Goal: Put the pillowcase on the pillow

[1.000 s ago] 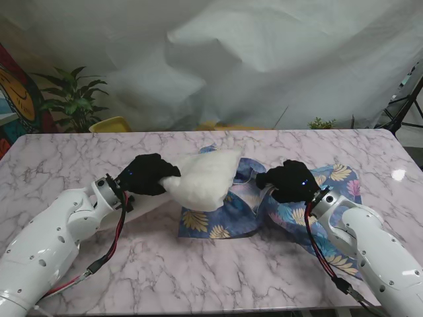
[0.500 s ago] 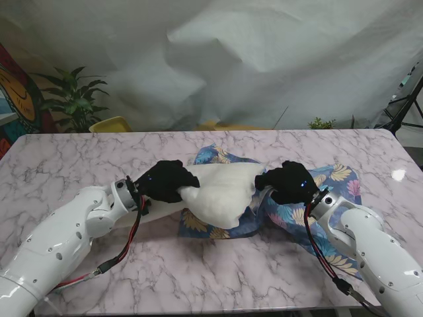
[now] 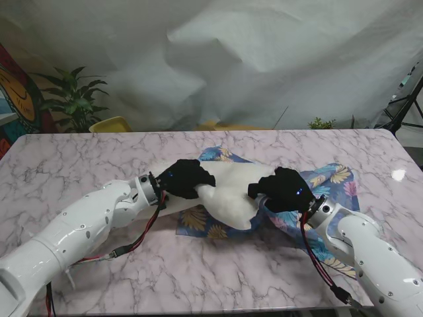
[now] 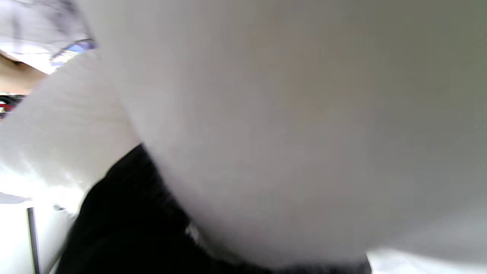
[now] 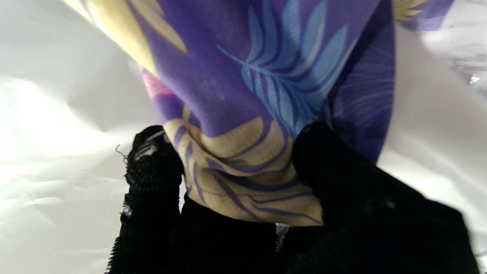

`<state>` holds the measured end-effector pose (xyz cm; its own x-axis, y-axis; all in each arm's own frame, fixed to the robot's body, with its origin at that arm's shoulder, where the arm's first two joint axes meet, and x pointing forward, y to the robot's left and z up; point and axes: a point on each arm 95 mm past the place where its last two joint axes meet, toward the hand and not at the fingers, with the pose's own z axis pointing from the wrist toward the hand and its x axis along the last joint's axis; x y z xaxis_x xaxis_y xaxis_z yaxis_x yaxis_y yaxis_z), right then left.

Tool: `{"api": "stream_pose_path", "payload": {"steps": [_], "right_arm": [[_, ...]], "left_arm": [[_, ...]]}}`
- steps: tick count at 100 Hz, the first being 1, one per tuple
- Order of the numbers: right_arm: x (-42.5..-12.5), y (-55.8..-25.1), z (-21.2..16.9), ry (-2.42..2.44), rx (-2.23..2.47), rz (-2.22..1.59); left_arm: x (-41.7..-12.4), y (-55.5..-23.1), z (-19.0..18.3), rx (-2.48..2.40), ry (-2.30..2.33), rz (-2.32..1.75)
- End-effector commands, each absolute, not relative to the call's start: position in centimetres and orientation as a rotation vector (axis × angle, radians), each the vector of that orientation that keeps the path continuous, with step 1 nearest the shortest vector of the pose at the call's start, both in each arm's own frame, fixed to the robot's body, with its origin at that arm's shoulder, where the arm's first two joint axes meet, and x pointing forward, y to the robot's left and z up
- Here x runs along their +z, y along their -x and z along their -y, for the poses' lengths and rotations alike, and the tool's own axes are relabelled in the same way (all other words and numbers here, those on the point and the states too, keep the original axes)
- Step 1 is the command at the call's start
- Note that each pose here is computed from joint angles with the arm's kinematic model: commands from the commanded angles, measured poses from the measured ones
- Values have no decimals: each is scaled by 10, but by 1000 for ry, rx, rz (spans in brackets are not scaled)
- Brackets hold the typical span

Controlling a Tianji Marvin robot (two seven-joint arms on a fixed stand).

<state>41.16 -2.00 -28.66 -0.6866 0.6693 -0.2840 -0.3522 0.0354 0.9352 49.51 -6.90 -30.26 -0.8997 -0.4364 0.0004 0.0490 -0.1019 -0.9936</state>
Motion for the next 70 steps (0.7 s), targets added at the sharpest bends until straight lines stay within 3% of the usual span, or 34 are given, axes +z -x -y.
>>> {"api": "stream_pose_path", "payload": {"steps": [1, 27, 70], "right_arm": [[-290, -404, 13, -313, 1764, -1594], [-297, -399, 5, -324, 1779, -1662], [-294, -406, -5, -349, 1819, -1690]], "left_arm": [[-297, -501, 83, -2073, 435, -1824], [-316, -515, 100, -2052, 675, -1761], [-355, -509, 119, -2037, 853, -1907]]}}
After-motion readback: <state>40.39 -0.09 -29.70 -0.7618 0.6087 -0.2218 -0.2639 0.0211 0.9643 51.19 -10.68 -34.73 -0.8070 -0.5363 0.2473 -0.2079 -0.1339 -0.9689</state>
